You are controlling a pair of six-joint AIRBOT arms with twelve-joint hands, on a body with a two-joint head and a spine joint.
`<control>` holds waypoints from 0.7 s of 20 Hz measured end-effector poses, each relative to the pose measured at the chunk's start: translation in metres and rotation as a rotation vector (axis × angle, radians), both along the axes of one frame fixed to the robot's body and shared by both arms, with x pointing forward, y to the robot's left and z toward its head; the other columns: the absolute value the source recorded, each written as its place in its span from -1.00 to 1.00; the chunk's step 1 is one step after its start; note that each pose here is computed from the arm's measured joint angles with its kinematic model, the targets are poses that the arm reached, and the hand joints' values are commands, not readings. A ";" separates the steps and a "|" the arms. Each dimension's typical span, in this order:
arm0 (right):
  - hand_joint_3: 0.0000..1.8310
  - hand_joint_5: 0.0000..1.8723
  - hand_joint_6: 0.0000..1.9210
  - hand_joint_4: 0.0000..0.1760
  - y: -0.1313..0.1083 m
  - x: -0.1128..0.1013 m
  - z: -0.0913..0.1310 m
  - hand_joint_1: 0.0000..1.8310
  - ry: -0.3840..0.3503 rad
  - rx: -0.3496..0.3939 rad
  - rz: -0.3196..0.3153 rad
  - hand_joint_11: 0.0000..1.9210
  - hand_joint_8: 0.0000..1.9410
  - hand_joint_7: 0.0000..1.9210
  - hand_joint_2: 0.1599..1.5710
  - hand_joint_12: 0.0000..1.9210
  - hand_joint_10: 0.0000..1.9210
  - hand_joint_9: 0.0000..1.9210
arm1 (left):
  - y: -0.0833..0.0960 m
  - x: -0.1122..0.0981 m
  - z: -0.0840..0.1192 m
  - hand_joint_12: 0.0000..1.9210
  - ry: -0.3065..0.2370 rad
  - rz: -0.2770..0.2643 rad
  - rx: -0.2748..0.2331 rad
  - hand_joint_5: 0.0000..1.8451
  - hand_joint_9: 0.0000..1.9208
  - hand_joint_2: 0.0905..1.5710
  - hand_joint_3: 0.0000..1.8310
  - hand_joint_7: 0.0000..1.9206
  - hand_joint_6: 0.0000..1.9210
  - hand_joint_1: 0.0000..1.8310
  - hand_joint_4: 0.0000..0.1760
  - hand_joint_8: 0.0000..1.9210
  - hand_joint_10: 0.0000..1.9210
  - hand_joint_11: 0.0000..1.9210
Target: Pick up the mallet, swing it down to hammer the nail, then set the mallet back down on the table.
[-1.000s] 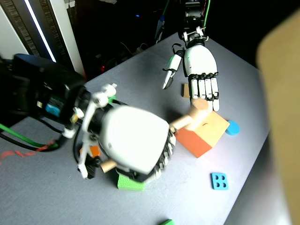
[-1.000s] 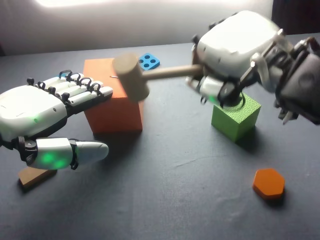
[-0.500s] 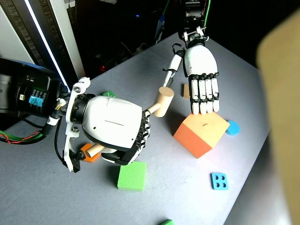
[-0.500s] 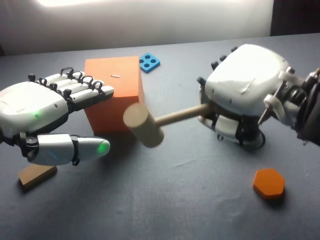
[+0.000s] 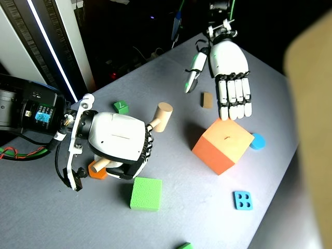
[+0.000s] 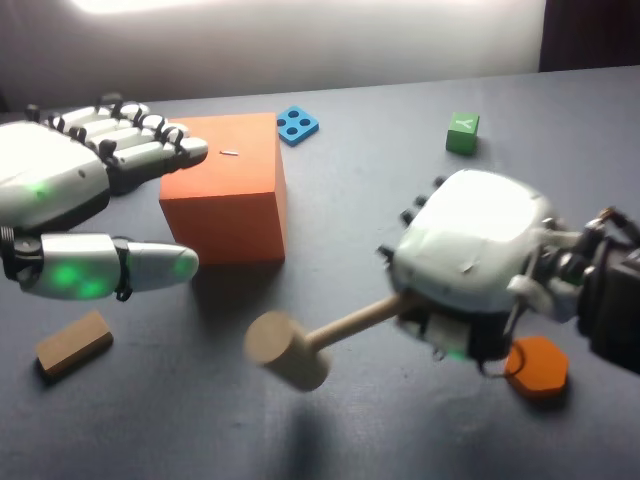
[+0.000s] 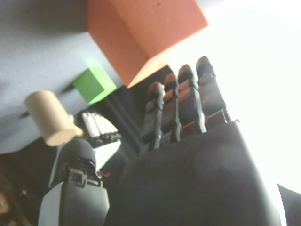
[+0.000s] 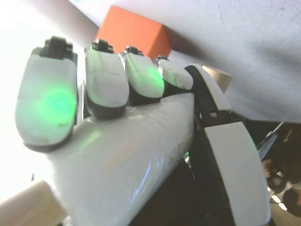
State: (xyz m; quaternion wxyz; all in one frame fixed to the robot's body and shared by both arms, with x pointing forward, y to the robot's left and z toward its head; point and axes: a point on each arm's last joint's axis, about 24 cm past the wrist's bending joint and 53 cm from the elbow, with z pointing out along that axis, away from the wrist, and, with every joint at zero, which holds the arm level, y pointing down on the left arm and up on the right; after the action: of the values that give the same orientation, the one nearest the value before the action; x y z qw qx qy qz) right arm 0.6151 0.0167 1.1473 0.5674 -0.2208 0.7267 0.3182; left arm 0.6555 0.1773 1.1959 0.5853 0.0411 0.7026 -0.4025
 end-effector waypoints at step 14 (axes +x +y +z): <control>-0.99 0.33 1.00 1.00 0.064 -0.017 -0.027 -0.59 0.029 0.010 0.119 0.86 1.00 0.64 1.00 1.00 1.00 0.76 | -0.023 -0.025 0.014 -0.95 0.003 -0.070 0.011 -0.83 -0.88 0.47 -1.00 -0.86 -0.99 -1.00 -1.00 -0.99 -0.99 -0.93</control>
State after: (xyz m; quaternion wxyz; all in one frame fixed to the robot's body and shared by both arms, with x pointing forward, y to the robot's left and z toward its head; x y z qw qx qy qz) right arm 0.5979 0.0810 1.1207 0.5381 -0.2563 0.7188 0.3580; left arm 0.6306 0.1547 1.2103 0.5697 0.0684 0.7038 -0.4188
